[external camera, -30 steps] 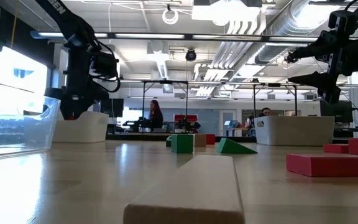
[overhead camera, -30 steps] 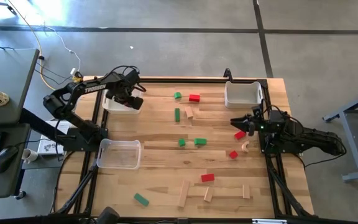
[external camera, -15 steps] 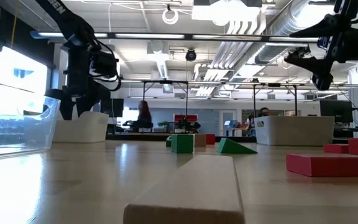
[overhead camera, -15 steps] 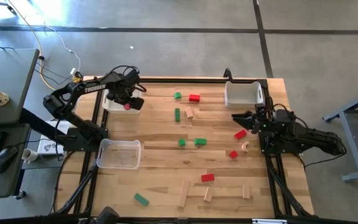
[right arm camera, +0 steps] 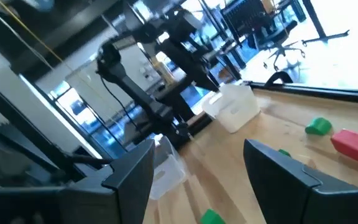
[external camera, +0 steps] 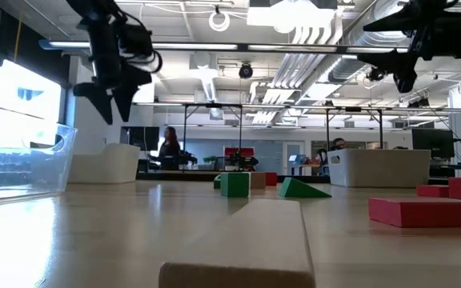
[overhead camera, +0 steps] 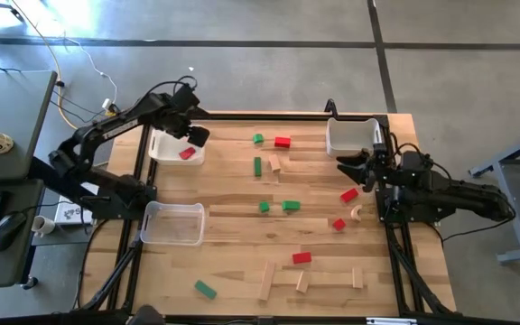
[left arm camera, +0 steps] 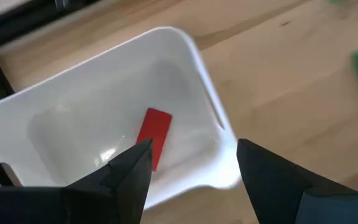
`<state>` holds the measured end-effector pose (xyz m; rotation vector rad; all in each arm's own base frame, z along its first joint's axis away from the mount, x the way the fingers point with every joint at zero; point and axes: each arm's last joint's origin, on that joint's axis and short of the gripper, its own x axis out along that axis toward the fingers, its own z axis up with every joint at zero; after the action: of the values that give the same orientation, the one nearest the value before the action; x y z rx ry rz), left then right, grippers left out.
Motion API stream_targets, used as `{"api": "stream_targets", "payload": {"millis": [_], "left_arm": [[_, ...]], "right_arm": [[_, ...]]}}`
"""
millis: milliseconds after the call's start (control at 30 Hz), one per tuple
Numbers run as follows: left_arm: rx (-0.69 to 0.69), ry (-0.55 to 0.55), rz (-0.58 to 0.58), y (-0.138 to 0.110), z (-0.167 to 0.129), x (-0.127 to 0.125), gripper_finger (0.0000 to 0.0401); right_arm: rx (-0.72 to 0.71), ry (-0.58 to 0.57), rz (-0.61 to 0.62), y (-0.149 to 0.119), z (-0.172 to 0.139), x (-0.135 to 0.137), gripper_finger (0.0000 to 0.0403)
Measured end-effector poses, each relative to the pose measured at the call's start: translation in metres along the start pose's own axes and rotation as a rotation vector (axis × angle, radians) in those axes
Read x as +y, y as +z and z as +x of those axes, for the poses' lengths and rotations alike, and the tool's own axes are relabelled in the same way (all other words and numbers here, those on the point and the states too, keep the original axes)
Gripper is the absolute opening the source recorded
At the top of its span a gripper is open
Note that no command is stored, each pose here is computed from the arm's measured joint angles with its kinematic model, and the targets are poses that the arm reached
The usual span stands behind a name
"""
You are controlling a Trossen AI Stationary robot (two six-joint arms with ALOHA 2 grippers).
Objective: Sort & place blocks by color
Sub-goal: Put the green rectangle into the right white bin
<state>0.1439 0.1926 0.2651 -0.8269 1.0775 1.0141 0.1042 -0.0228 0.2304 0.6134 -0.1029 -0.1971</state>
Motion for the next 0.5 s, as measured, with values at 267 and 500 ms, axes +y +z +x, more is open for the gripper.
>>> {"api": "stream_targets", "payload": {"millis": [267,500], "left_arm": [[-0.139,-0.078,0.072,-0.023,-0.04,-0.011,0.0219],[-0.193,-0.151,0.129,-0.038,-0.054,-0.03,0.0219]], "right_arm": [[0.214,-0.009,-0.016,-0.002,0.026,0.003,0.0233],[0.354,-0.032,-0.028,-0.007,0.05,0.001,0.0233]]}}
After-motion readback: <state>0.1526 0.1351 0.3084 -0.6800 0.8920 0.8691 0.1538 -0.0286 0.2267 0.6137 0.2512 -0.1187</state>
